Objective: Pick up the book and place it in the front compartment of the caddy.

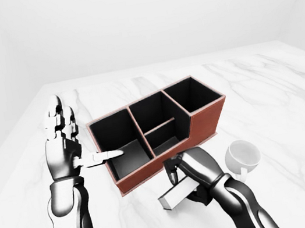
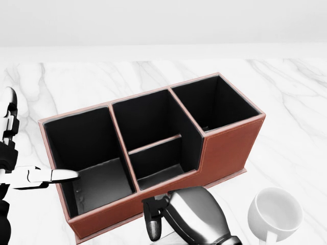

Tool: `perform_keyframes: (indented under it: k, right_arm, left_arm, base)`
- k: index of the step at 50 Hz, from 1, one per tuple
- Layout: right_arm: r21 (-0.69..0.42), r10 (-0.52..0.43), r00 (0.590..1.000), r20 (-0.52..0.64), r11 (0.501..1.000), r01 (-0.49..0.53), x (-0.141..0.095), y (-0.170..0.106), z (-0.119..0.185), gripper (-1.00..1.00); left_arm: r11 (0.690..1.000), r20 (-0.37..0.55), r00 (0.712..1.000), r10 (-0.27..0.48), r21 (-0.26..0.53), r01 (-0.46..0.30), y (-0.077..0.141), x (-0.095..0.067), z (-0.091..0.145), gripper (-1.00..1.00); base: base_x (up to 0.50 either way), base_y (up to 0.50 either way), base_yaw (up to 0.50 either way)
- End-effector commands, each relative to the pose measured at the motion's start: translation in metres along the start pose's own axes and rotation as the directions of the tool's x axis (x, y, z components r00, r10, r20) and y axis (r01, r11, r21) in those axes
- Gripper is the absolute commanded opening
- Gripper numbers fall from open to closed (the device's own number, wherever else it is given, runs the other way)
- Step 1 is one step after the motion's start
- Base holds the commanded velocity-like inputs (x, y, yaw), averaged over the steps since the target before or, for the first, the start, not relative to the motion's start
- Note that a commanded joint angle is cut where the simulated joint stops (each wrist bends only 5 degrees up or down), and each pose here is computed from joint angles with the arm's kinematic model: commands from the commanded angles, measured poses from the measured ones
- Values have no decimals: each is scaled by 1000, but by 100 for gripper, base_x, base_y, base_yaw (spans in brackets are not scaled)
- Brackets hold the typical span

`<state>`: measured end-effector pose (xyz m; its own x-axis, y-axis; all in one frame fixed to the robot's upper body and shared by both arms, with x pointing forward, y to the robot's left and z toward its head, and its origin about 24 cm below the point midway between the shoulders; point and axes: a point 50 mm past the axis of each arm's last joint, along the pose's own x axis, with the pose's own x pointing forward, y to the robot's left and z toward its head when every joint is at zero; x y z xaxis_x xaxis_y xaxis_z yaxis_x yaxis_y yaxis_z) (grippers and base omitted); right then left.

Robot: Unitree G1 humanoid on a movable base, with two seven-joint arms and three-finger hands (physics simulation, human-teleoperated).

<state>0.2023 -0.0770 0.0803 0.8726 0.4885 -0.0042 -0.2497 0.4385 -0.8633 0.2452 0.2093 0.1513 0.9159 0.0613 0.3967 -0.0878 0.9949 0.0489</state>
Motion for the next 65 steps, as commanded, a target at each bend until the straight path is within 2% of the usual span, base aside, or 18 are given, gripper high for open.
perform_keyframes:
  k: [1,10,31,65]
  right_arm:
    - [-20,-82,995,58,996,83,1,-32,12,-100]
    - [-44,-130,985,111,990,135,3,-59,21,-100]
    - [-86,-174,974,144,979,187,14,-85,24,-100]
    - [-106,-242,966,91,962,251,49,-124,13,-100]
  left_arm:
    - [1000,2,1000,3,0,-3,1,0,0,100]
    - [1000,-2,1000,5,0,-5,1,1,-1,100]
    - [1000,6,1000,7,1,-7,2,0,1,100]
    - [1000,8,1000,11,-2,-11,3,1,2,100]
  base:
    - [0,0,0]
    - [0,0,0]
    - [0,0,0]
    - [0,0,0]
